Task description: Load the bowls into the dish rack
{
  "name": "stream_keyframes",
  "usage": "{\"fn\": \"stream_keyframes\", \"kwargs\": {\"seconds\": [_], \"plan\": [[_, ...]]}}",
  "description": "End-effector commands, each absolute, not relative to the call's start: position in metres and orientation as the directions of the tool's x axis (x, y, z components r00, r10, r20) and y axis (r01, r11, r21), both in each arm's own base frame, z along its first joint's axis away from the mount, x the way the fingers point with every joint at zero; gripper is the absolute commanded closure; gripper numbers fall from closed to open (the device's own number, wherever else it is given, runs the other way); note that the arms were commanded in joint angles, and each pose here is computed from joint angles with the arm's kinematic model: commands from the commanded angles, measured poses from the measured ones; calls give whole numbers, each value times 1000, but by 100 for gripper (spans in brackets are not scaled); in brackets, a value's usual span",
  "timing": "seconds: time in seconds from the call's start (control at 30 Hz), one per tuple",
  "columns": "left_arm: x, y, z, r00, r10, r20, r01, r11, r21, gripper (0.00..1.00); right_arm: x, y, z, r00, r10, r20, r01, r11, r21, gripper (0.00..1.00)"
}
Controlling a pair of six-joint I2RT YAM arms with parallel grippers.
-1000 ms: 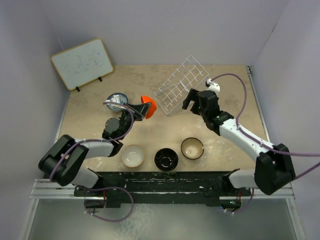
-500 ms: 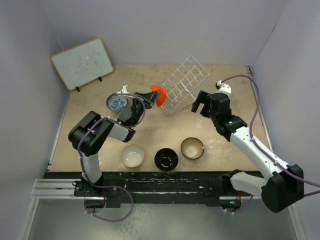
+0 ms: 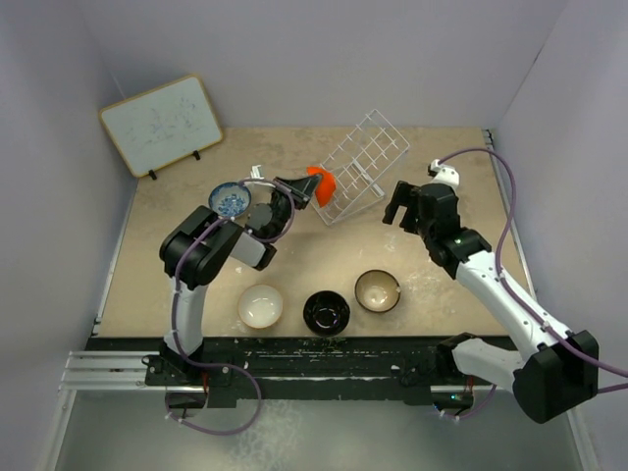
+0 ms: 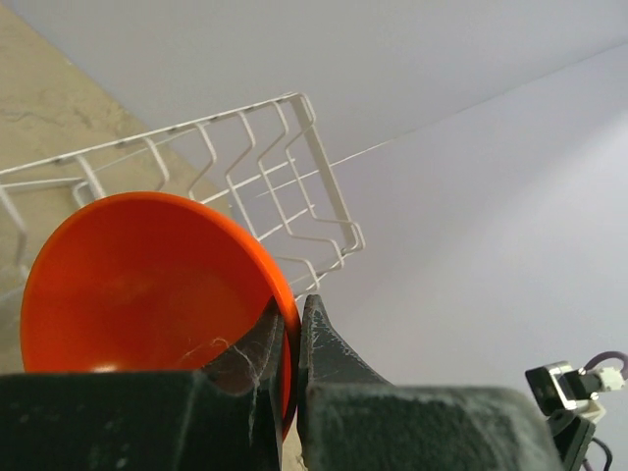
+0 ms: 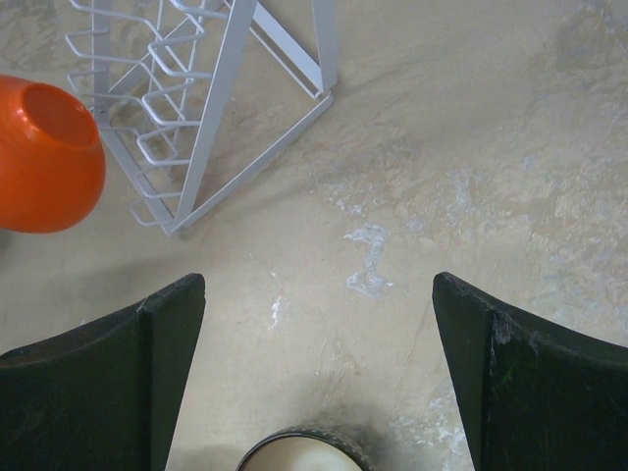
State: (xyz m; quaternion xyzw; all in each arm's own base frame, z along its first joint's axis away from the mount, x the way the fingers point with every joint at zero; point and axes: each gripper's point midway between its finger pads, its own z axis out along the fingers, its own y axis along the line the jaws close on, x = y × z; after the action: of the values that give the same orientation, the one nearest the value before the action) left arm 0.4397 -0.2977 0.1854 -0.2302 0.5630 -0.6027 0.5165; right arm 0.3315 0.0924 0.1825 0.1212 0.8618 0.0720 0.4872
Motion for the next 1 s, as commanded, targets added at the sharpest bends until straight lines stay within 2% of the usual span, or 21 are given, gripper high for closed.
{"fn": "stream_keyframes", "kwargs": {"seconds": [0.0, 0.6, 0.97], "plan": [[441, -298, 241, -344, -914, -215, 500, 15, -866, 100, 334, 90, 205, -448, 278, -850, 116, 961, 253, 0], [463, -316, 202, -424, -899, -110, 415, -84, -906, 100, 332, 89, 203, -467, 268, -843, 101, 963, 250, 0], [470, -316, 174, -463, -885, 43, 297, -201, -934, 100, 333, 94, 206, -471, 258, -844, 71, 964, 255, 0]]}}
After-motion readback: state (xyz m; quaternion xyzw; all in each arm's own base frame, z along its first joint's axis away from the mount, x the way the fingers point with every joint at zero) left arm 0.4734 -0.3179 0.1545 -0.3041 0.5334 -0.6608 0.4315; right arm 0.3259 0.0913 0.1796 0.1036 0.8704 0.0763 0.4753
